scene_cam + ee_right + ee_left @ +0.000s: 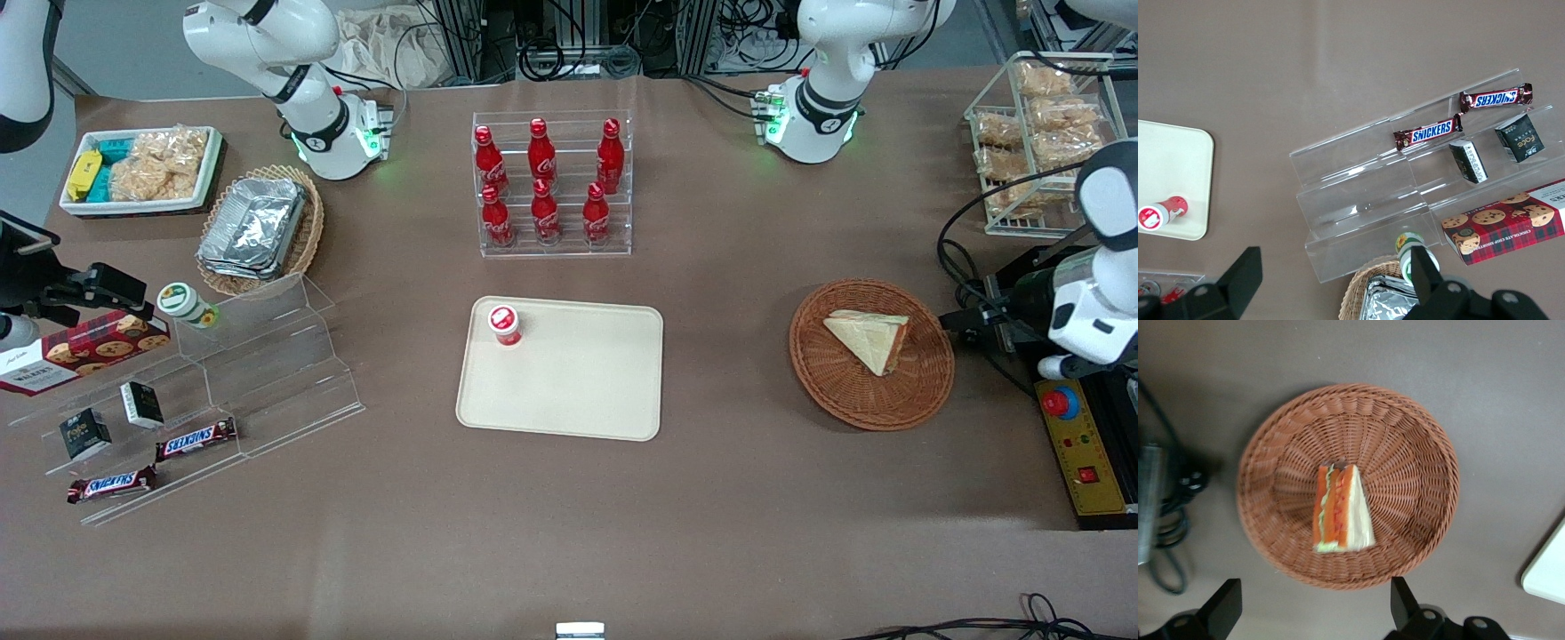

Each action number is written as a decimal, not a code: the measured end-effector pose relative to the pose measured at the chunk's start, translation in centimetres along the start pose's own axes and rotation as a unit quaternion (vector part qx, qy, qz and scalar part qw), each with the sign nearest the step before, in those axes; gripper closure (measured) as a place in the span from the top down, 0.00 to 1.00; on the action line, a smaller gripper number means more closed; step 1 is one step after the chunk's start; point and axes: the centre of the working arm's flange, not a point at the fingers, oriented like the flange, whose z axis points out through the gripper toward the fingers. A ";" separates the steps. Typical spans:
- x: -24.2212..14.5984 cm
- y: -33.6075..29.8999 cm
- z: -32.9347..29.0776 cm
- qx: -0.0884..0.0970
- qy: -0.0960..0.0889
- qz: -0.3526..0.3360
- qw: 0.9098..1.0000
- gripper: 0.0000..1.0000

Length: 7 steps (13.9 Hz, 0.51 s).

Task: Place sandwich from basket to tray
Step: 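Lower the left gripper over the wrapped sandwich in the wicker basket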

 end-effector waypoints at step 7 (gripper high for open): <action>-0.5 -1.9 11.2 -0.015 0.003 -0.042 0.999 1.00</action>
